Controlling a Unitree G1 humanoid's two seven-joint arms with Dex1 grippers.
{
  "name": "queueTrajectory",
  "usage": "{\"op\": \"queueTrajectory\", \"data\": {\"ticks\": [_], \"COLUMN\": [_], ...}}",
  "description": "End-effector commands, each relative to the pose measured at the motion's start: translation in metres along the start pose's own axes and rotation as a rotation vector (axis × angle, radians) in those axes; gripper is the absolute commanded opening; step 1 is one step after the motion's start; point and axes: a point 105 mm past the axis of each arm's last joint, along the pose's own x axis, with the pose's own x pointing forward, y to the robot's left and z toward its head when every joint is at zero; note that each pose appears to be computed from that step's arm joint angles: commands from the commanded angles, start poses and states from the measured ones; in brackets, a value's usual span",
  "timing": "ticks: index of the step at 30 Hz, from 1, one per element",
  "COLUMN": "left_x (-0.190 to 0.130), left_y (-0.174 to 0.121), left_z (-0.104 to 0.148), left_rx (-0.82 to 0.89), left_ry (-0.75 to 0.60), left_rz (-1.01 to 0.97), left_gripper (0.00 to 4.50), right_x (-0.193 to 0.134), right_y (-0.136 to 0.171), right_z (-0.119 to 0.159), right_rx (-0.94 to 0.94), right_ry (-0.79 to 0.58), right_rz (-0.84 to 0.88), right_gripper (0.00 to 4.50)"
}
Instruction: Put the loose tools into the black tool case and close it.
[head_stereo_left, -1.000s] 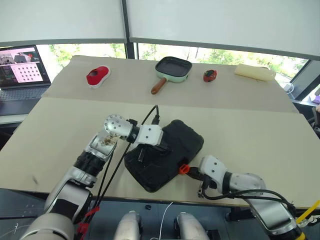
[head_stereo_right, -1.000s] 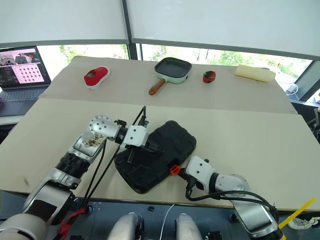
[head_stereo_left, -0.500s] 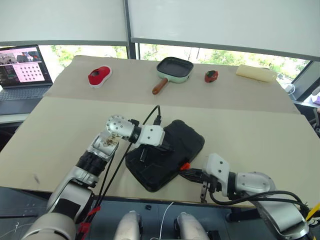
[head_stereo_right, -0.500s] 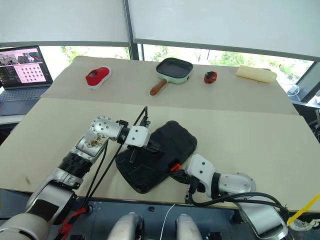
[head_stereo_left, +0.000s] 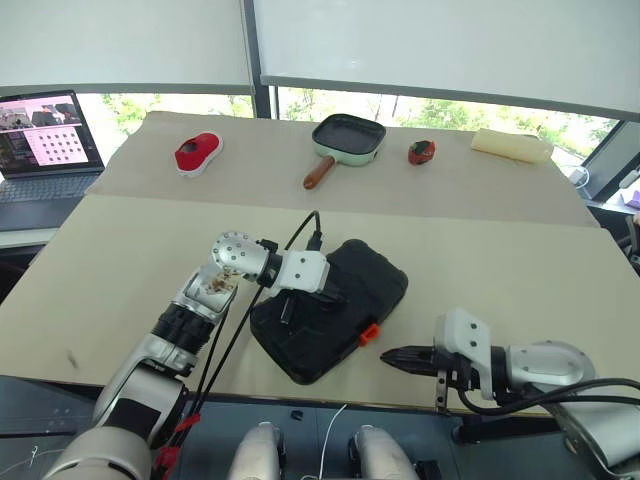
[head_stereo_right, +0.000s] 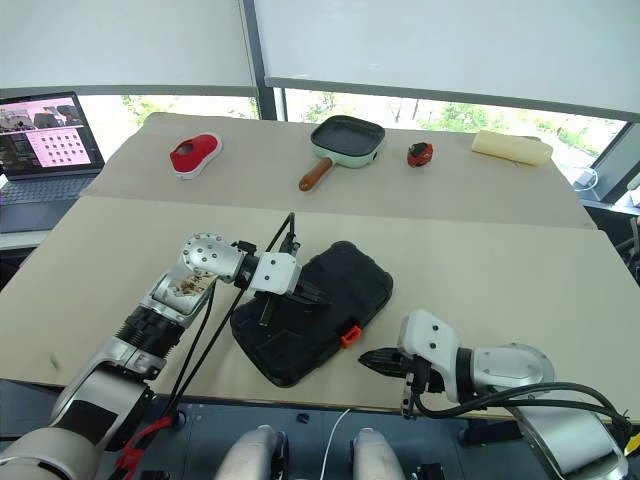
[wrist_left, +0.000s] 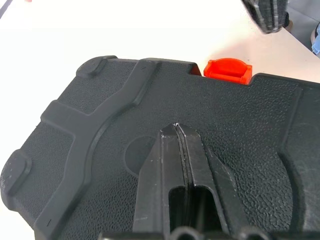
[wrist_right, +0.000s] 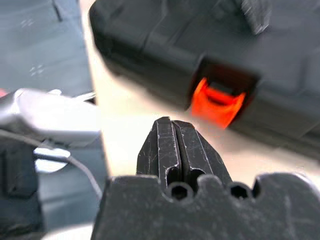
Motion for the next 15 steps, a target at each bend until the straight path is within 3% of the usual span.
{"op": "queueTrajectory", "data": {"ticks": [1,10,15], "left_x": [0.008,0.010,0.001], "left_y": [-0.012,-0.012,-0.010], "left_z": [-0.019,-0.021,-0.027], "left_rx": [-0.054,-0.055,-0.114], "left_ry": [0.067,0.068,0.070], "left_rz": [-0.044,-0.050,-0.013], "left_gripper": [0.02,0.02,0.02], "right_x": [0.007,0.019,0.004], "right_y": [-0.014,-0.041,-0.035], "right_z": [0.001,0.036,0.029], "right_rx": [-0.040,-0.059,-0.048], "right_ry": [-0.004,-0.152,-0.111], "right_rz": [-0.067,-0.171,-0.148], "right_gripper": [0.00,0.00,0.00]}}
